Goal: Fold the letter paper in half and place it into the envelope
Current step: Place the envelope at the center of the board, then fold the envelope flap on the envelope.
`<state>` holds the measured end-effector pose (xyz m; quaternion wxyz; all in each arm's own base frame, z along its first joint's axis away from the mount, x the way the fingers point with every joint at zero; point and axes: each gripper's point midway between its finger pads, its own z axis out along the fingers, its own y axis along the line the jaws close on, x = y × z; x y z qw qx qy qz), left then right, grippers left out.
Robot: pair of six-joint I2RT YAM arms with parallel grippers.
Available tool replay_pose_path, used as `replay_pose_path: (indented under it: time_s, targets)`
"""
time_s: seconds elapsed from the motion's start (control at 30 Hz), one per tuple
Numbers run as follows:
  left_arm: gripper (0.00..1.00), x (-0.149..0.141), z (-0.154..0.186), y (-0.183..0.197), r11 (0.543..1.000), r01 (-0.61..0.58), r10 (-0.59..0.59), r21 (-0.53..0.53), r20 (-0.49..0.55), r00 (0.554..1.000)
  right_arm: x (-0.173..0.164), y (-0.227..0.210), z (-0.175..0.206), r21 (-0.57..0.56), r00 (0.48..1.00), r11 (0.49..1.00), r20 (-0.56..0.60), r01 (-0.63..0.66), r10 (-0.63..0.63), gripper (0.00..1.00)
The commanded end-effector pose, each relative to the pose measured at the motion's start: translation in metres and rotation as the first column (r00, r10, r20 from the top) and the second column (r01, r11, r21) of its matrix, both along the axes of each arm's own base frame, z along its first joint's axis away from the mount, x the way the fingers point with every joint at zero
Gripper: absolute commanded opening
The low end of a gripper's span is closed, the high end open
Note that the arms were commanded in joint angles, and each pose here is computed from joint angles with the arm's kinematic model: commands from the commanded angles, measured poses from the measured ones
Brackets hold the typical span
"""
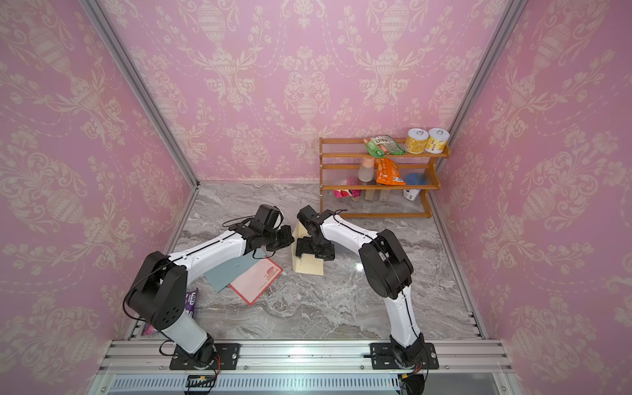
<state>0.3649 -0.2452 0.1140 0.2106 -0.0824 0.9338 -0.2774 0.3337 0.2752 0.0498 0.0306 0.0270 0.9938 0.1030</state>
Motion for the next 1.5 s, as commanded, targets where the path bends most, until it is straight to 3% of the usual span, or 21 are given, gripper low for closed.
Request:
replay_pose_path:
  time_s: [0.0,0.23,0.4,0.47,0.53,0.57,0.6,0.63,0.73,0.83,0.97,1.03,1.1,1.2,1.47]
  targets:
    - [0.00,0.002,0.015,0.003,0.999,-0.021,0.021,-0.042,0.019,1.000,-0.004,-0.010,0.002,-0.037,1.000,0.999,0.011,-0.017,0.017,0.98]
    - [0.00,-0.002,-0.012,0.010,0.996,-0.080,0.079,-0.039,-0.026,0.997,0.008,0.002,0.037,0.032,0.997,0.999,0.076,-0.028,0.025,0.97]
    - [0.00,-0.005,-0.030,0.014,0.996,-0.089,0.088,-0.012,-0.047,0.995,0.008,0.001,0.034,0.037,0.998,0.999,0.067,-0.021,0.018,0.87]
    - [0.00,-0.007,-0.034,0.015,0.997,-0.081,0.081,0.000,-0.055,0.995,0.008,0.001,0.031,0.038,0.998,0.999,0.065,-0.016,0.014,0.78]
    - [0.13,-0.008,-0.035,0.014,0.998,-0.066,0.066,0.007,-0.060,0.996,0.009,0.000,0.029,0.038,0.998,0.999,0.060,-0.012,0.010,0.63]
    - [0.27,-0.008,-0.034,0.014,0.998,-0.057,0.057,0.012,-0.056,0.997,0.009,0.000,0.027,0.038,0.998,0.999,0.059,-0.012,0.010,0.55]
    - [0.52,-0.009,-0.032,0.016,0.999,-0.048,0.049,0.026,-0.052,0.997,0.009,0.000,0.026,0.037,0.998,0.999,0.057,-0.011,0.009,0.45]
    - [0.68,-0.010,-0.030,0.019,0.998,-0.041,0.044,0.051,-0.052,0.998,0.010,0.000,0.024,0.037,0.999,0.999,0.053,-0.009,0.008,0.32]
    - [0.83,-0.013,-0.026,0.034,0.993,-0.037,0.042,0.112,-0.046,0.998,0.010,-0.001,0.017,0.032,0.999,0.999,0.035,-0.006,0.005,0.06]
    - [0.84,-0.016,-0.024,0.056,0.988,-0.065,0.072,0.137,-0.047,0.996,0.009,-0.002,0.010,0.024,1.000,1.000,0.017,-0.003,0.003,0.00]
    - [0.79,-0.023,-0.029,0.083,0.977,-0.098,0.110,0.189,-0.056,0.992,0.006,-0.006,0.000,0.003,1.000,1.000,-0.013,-0.002,0.002,0.00]
    - [0.69,-0.028,-0.034,0.088,0.975,-0.095,0.110,0.200,-0.062,0.992,0.005,-0.008,-0.005,-0.009,1.000,1.000,-0.026,0.000,-0.001,0.00]
    - [0.52,-0.031,-0.037,0.088,0.976,-0.084,0.099,0.201,-0.066,0.993,0.004,-0.010,-0.009,-0.016,0.999,1.000,-0.040,-0.002,0.001,0.00]
    - [0.02,-0.036,-0.052,0.087,0.976,-0.062,0.086,0.209,-0.106,0.991,0.003,-0.012,-0.015,-0.026,0.998,1.000,-0.061,-0.002,0.001,0.00]
    - [0.00,-0.031,-0.062,0.065,0.989,-0.012,0.031,0.147,-0.128,0.991,0.001,-0.011,-0.026,-0.016,0.995,1.000,-0.100,0.000,-0.002,0.00]
